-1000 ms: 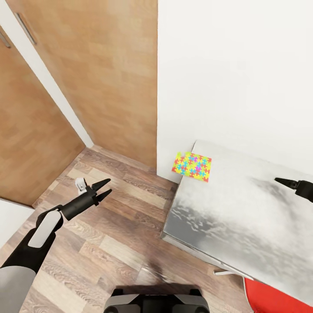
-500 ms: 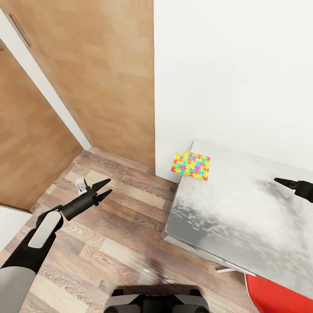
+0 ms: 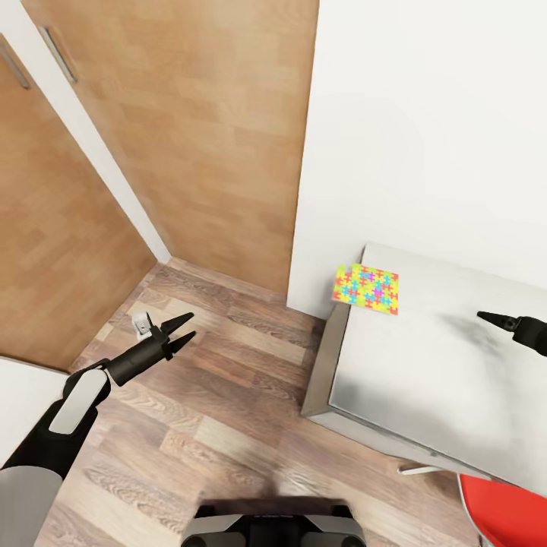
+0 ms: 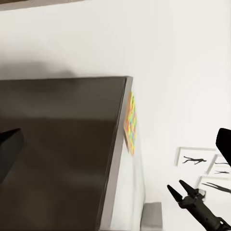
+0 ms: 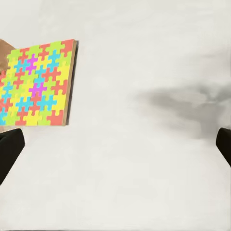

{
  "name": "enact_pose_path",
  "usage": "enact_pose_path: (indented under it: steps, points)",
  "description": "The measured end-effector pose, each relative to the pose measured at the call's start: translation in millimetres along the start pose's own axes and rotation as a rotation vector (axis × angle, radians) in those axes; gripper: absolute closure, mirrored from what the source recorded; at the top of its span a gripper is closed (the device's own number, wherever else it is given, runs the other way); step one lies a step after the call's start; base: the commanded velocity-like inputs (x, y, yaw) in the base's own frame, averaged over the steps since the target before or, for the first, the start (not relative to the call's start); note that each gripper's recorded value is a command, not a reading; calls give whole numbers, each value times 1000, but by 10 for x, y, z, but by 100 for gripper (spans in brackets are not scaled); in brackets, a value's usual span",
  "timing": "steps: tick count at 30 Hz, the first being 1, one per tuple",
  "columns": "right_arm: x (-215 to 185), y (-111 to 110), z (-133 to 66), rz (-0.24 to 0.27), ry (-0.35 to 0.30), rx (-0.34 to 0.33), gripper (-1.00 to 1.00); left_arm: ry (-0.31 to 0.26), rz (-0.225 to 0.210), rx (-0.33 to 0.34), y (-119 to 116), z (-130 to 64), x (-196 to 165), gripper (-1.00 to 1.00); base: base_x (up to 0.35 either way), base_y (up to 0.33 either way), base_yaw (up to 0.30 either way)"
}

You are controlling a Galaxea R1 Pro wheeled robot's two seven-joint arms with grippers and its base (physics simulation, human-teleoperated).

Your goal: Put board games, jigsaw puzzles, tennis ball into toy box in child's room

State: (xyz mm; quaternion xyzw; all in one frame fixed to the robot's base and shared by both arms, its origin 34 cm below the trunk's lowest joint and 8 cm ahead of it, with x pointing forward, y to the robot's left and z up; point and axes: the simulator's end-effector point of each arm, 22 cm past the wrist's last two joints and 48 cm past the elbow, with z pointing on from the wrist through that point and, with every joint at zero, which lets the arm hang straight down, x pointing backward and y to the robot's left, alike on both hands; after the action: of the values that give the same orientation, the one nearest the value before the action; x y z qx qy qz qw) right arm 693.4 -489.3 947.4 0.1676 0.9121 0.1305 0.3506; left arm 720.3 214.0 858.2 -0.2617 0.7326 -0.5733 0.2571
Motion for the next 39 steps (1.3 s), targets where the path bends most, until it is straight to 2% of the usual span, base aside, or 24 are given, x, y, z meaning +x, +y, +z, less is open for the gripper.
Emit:
enact_pose_path:
  steps: [10, 31, 39]
  points:
    - [1, -1, -3, 0, 1, 0, -100, -1, 4, -15, 46, -30, -10, -100, 0, 113, -151]
    - [4, 0, -3, 1, 2, 0, -100, 7, 23, -47, 135, -37, 15, -100, 0, 10, -267]
    - [4, 6, -5, 1, 1, -3, -100, 3, 33, -47, 132, -29, 18, -100, 144, 67, -122]
